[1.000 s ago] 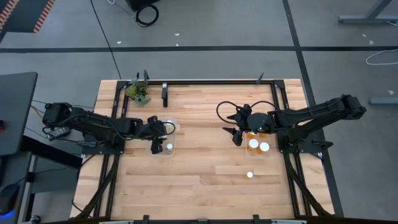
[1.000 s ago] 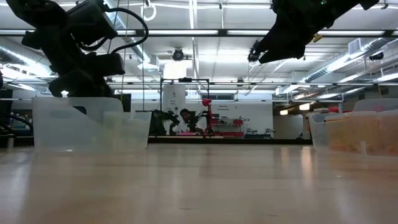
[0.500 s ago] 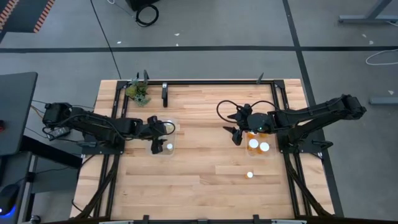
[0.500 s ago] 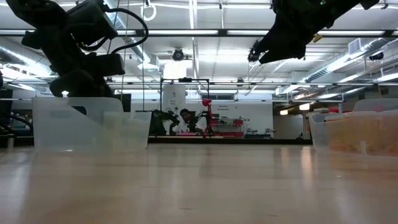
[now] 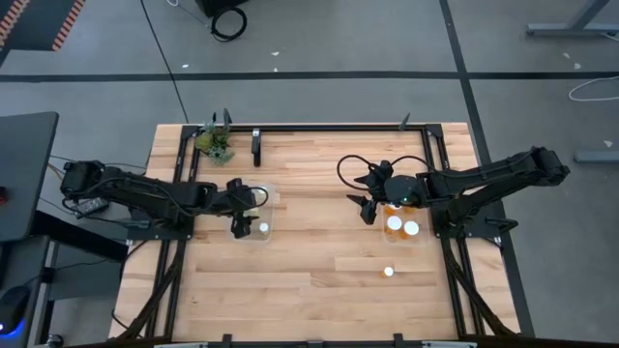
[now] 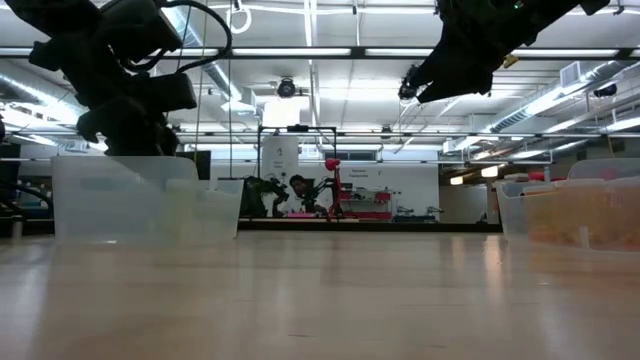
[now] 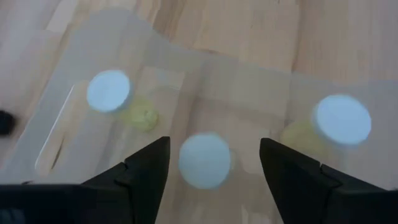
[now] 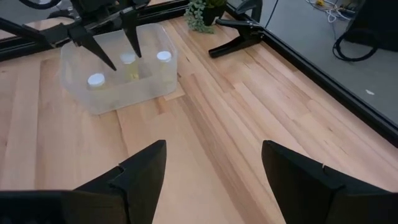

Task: Pick and place medicine bottles into bin by pill shape (circle, oval)
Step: Move the orange pill bottle to the center of the table

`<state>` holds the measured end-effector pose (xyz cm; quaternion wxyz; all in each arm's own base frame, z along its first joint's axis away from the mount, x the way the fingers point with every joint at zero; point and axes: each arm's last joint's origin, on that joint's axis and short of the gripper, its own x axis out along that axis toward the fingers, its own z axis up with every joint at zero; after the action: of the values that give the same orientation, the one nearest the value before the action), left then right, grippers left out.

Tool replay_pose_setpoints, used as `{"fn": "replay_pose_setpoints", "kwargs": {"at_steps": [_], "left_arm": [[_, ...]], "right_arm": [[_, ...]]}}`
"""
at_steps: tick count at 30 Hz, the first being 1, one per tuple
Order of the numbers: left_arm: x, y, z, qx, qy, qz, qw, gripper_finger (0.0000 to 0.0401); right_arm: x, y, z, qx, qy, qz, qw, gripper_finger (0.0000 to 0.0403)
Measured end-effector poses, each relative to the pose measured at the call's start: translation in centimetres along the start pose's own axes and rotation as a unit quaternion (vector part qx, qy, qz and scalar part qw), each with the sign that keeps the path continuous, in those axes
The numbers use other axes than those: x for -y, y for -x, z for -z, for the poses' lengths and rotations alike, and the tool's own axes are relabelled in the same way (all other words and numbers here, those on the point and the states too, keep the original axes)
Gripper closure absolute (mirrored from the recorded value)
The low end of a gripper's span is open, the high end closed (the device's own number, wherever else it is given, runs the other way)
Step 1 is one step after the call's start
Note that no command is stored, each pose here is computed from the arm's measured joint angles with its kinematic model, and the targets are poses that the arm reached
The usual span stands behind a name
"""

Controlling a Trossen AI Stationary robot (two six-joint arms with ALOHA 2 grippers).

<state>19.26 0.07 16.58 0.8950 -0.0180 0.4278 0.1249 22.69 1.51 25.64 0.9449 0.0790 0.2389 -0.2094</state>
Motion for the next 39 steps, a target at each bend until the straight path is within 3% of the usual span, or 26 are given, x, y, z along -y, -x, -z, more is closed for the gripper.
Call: {"fn": "replay_pose_setpoints", "kwargs": {"at_steps": [9,25,32,39], "left_arm": [[-0.1,0.5,0.1,-0.001,0.002,0.001,1.000,0.0139],[-0.2,1.6,-0.6,-0.008,-0.005,-0.001,1.000,0.0161],[0.0,2.4,-0.6,0.009,-0.013,-0.016,1.000,0.0146],[0.0,3.3,-0.6,0.029,-0.011,-0.015,0.999,0.0160]], "right_arm": [[0.5,-0.2,-0.1,0.000,-0.008,0.012,1.000,0.0132],[0.5,-0.2,-0.1,0.000,-0.015,0.012,1.000,0.0132],[0.6,-0.3,-0.2,0.000,-0.018,0.014,1.000,0.0132],[0.6,-0.3,-0.2,0.001,-0.020,0.013,1.000,0.0132]]}}
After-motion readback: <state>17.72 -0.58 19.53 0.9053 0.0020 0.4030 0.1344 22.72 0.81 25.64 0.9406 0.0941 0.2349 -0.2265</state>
